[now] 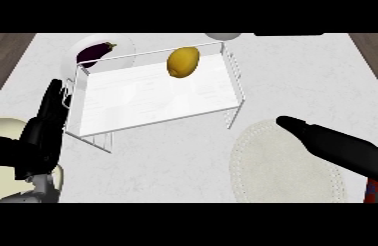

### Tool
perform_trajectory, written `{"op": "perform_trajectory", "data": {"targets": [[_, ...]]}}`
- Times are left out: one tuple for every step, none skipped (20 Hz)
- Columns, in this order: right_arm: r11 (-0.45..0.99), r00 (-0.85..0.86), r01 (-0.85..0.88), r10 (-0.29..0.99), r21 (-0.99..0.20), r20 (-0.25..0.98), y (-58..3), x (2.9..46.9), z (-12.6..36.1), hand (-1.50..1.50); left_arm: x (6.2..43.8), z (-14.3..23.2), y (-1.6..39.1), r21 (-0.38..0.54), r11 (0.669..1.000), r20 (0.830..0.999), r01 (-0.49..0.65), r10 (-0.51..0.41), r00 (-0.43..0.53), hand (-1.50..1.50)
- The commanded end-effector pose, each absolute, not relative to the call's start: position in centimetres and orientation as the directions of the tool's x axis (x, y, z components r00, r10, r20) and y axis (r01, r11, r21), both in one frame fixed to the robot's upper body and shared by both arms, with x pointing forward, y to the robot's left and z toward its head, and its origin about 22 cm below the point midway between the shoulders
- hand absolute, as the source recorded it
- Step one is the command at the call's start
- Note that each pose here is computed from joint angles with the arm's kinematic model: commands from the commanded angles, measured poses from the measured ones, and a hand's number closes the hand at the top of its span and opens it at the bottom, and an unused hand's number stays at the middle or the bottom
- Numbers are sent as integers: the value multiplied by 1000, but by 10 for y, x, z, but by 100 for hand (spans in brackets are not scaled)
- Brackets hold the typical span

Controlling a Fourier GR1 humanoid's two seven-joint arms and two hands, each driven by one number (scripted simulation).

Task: Pick the lemon from the placemat and place it in the tiered shelf

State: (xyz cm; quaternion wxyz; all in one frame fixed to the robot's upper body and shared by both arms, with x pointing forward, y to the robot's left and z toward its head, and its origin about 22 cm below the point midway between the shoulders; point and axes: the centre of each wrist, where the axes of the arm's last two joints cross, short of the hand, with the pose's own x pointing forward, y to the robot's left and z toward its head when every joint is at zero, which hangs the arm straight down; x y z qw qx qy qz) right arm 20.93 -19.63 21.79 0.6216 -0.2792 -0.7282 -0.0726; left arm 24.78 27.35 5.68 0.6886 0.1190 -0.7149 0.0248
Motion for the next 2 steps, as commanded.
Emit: {"op": "perform_trajectory", "data": {"targets": [[836,-41,469,343,-285,938,-215,177,219,-150,242,52,260,132,973,989,-190,-141,-34,0],[828,-32,488,333,-276,942,-230,179,224,-150,241,59,285,136,975,990,-176,-140,-15,0]]}}
